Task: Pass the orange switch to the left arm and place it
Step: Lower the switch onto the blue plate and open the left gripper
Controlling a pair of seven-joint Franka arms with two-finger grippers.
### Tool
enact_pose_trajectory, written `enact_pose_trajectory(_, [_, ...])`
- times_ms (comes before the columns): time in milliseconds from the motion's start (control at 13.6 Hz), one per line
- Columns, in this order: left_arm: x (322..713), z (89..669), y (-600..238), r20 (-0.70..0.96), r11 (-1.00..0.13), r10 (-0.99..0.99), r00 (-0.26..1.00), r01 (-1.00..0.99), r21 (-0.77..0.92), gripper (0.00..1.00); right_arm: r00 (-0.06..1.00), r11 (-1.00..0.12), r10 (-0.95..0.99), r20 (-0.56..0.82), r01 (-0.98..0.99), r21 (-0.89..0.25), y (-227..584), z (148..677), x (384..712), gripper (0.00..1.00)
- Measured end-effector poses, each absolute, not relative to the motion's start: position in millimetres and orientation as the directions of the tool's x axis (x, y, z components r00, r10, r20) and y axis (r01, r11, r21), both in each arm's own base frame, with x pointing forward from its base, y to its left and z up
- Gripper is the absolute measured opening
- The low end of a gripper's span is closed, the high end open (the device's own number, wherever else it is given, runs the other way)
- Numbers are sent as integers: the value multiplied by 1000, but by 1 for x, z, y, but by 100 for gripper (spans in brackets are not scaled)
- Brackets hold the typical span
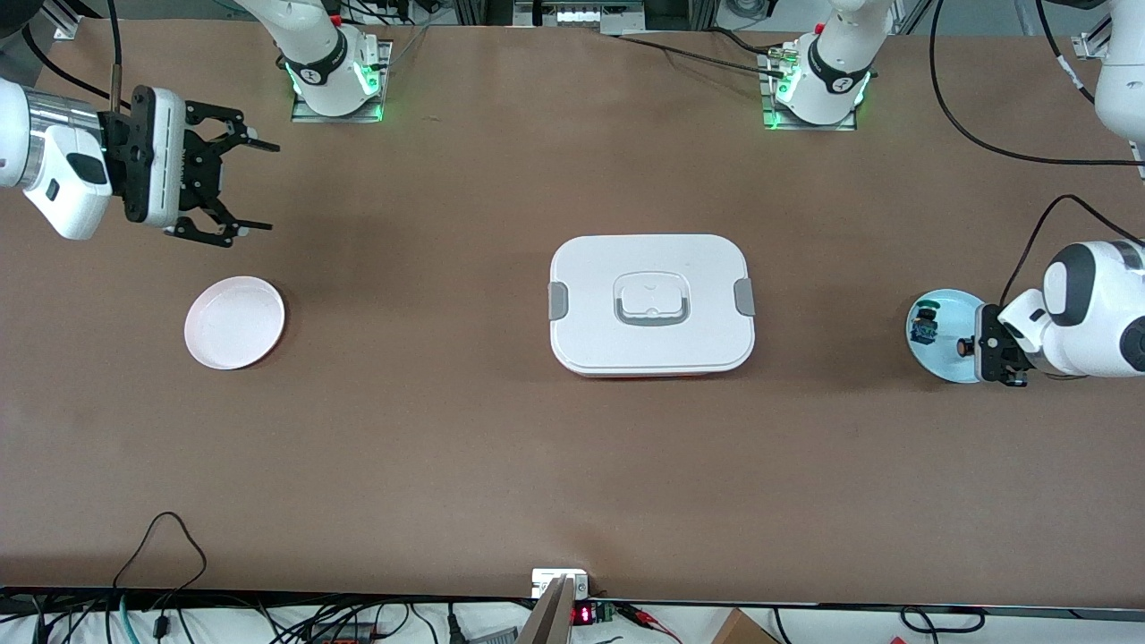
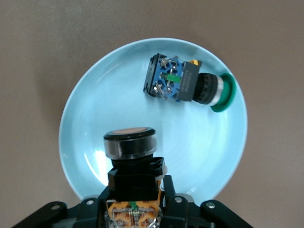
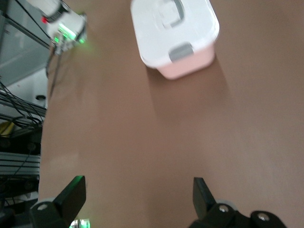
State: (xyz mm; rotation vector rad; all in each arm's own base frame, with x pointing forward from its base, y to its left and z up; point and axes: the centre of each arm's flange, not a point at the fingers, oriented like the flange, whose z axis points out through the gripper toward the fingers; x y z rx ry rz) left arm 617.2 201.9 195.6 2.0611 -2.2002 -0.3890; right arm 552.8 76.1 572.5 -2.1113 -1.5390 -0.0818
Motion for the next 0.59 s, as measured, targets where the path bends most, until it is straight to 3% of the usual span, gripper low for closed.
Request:
enact_pose_trajectory(293, [608, 183, 207, -82, 71, -992, -94, -967, 244, 40, 382, -328, 910, 161, 900, -287, 55, 570, 556, 100])
enact_pose_trajectory(587, [609, 187, 209, -59, 163, -981, -183, -956, 244, 74, 404, -393, 910, 91, 912, -121, 38, 578, 572, 100])
